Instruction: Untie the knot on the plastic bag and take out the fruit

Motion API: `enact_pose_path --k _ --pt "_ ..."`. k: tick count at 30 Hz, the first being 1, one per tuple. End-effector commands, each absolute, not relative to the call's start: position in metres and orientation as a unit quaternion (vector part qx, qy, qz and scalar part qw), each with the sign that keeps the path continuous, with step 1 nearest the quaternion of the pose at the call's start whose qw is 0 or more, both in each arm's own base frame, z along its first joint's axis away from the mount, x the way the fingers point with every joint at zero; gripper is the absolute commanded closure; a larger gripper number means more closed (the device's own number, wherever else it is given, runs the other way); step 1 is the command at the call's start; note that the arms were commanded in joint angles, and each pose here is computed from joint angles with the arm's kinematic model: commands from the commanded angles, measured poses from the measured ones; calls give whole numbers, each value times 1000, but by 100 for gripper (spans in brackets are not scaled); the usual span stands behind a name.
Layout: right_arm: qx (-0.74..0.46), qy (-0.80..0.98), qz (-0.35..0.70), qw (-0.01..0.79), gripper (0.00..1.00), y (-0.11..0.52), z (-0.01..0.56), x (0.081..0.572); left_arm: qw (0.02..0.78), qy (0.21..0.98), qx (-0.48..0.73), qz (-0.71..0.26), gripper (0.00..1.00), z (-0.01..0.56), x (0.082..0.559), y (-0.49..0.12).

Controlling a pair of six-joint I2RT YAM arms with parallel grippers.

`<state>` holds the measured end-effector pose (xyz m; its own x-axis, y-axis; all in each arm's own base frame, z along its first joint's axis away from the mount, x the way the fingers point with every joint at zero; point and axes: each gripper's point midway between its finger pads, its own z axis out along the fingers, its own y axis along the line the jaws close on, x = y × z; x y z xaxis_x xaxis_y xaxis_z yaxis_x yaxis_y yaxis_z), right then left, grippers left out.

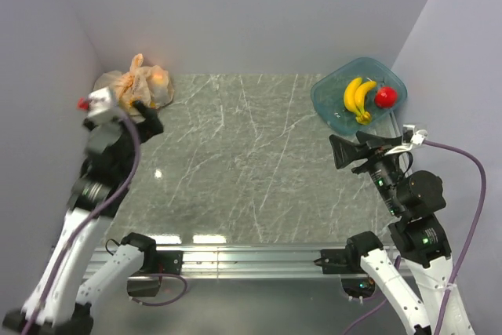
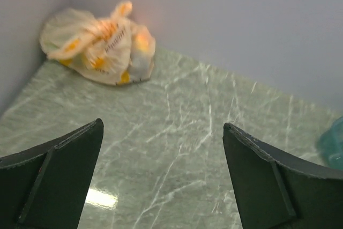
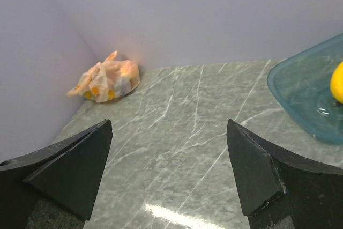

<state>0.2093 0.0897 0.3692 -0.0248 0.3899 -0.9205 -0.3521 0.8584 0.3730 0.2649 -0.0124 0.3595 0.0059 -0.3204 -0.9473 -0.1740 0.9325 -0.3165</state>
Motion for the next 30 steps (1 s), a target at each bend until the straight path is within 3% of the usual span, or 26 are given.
enact_pose_path --k 1,5,10,13,18,25,28,30 --pt "1 650 287 704 7 97 375 203 666 719 -183 -77 1 340 326 -39" --pt "2 655 281 702 7 95 370 205 616 758 -199 -76 1 303 396 -46" --pt "-17 655 297 695 7 104 366 199 583 769 -260 -31 1 252 478 3" --pt "-25 651 302 696 1 105 364 195 581 765 -278 -8 1 236 513 31" --pt "-29 653 291 699 0 103 358 194 589 748 -304 28 1 226 557 82" --pt "-52 659 295 690 1 110 354 193 562 763 -316 43 1 167 615 114" --pt "-62 664 298 683 1 114 351 194 535 783 -315 43 10 143 631 115" --pt "-63 668 298 679 1 115 348 195 527 792 -307 29 31 138 634 108"
